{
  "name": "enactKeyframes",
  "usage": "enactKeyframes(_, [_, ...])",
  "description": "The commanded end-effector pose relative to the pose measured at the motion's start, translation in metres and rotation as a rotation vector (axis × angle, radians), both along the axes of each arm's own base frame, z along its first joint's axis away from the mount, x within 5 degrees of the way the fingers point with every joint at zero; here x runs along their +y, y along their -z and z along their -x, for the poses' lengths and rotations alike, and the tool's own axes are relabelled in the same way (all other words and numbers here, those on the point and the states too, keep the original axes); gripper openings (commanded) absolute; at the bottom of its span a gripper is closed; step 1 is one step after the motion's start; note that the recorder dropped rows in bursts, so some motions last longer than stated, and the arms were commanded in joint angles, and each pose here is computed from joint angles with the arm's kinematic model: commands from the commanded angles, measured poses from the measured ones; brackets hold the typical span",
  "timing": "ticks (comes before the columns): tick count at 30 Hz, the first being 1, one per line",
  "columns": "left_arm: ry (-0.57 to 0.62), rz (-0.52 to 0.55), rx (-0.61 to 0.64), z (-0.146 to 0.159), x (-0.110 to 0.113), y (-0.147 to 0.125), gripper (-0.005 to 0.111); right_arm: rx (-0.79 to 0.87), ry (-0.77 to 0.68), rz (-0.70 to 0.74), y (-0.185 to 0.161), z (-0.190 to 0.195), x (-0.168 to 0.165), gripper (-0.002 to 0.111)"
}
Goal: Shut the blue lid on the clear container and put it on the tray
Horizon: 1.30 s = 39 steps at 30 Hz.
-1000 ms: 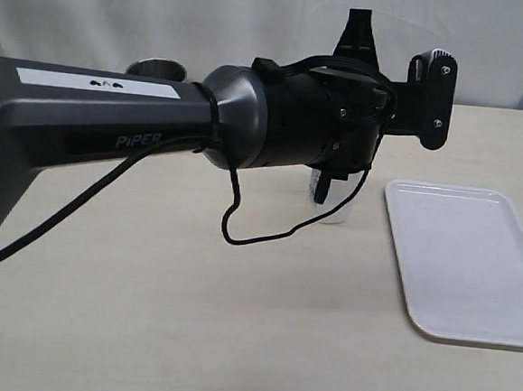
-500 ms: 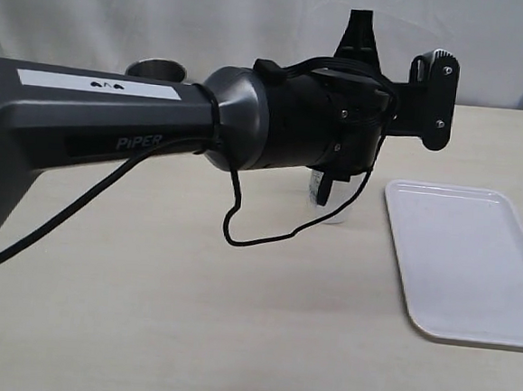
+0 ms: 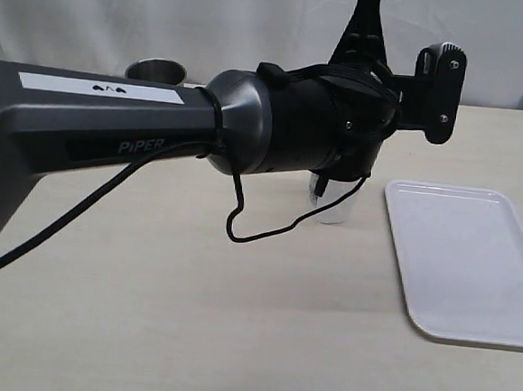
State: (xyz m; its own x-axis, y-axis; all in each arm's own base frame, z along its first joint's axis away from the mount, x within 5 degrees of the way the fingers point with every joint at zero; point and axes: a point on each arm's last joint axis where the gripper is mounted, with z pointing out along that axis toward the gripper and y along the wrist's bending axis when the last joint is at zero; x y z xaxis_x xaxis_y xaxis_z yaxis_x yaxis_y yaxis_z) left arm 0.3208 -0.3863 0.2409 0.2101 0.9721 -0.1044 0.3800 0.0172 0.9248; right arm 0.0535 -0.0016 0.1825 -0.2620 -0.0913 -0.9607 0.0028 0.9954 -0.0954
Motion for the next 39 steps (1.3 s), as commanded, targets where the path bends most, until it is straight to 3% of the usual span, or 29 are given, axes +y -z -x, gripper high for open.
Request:
enactKeyframes(1, [-0.002, 0.008, -0.030, 0.000, -0.001, -0.003, 0.000, -0.005, 0.007, 0.006, 0.000, 0.000, -0.001, 0.004])
enactKeyframes(7, [-0.012, 0.039, -0.101, -0.002, -0.001, -0.010, 0.000, -0.005, 0.007, 0.006, 0.000, 0.000, -0.001, 0.004])
enactKeyframes(15, [-0.066, 0.093, -0.051, -0.012, 0.009, -0.007, 0.000, -0.005, 0.007, 0.006, 0.000, 0.000, -0.001, 0.004])
enactKeyframes(39, [0.065, 0.102, -0.077, -0.010, -0.002, -0.009, 0.000, -0.005, 0.007, 0.006, 0.000, 0.000, -0.001, 0.004])
